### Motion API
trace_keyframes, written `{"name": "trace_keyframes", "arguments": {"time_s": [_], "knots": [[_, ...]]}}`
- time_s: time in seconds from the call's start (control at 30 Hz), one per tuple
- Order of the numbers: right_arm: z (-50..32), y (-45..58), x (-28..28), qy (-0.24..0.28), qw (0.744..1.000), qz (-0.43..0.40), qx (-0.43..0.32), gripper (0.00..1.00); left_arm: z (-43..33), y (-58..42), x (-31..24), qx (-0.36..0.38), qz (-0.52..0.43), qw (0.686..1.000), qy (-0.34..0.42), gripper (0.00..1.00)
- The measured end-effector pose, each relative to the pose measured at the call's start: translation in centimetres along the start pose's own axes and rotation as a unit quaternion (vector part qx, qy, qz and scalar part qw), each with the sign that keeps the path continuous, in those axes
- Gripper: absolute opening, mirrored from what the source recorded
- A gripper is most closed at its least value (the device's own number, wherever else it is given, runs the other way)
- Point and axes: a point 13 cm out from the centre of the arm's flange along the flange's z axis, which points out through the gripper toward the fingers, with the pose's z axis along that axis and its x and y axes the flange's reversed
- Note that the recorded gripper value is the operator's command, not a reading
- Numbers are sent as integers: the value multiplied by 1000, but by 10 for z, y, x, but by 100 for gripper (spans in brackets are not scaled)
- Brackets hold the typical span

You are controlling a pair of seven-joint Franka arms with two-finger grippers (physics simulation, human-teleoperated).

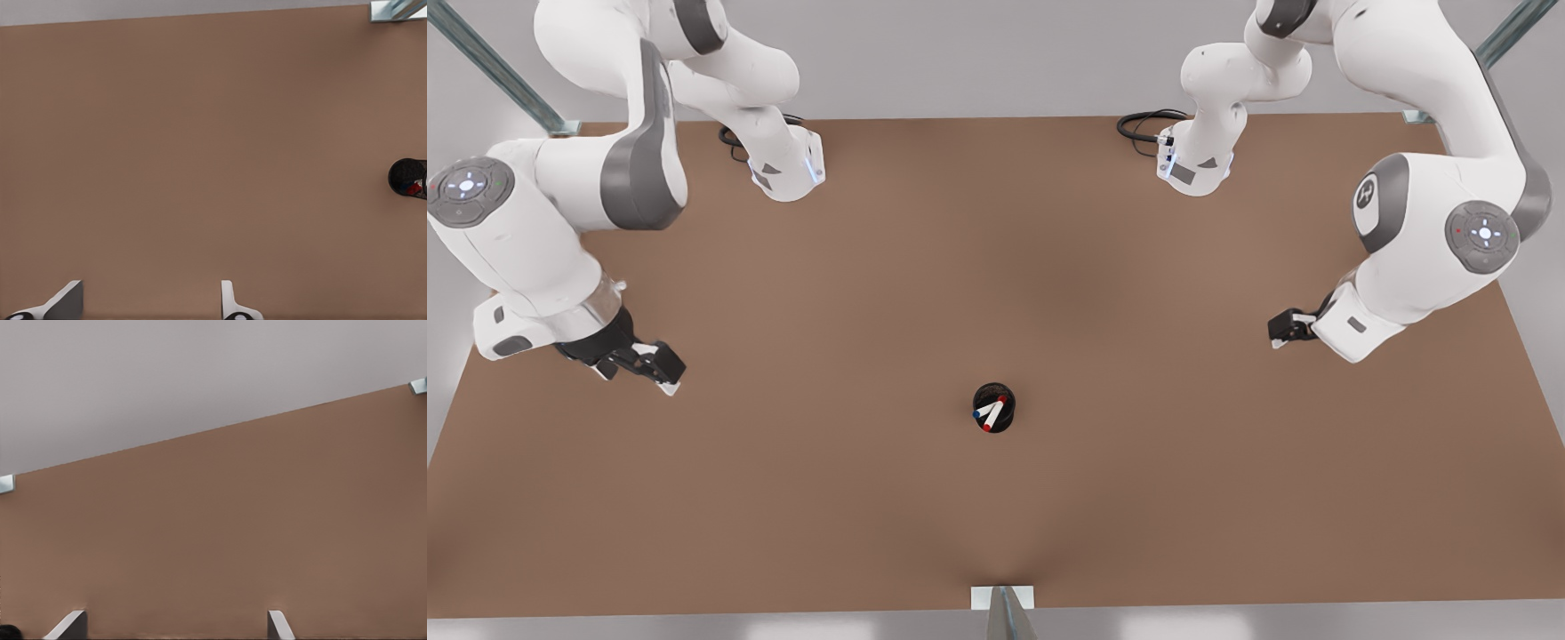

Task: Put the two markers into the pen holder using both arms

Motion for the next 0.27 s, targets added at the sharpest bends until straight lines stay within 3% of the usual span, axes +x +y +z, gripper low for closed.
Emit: {"name": "trace_keyframes", "arguments": {"time_s": [0.13, 0.27], "knots": [[14, 4, 23, 65, 997, -29, 0, 100, 6, -1, -2, 0, -1, 1000, 3, 100], [5, -6, 51, 95, 994, -51, 4, 100, 9, -1, -3, 0, -2, 1000, 6, 100]]}}
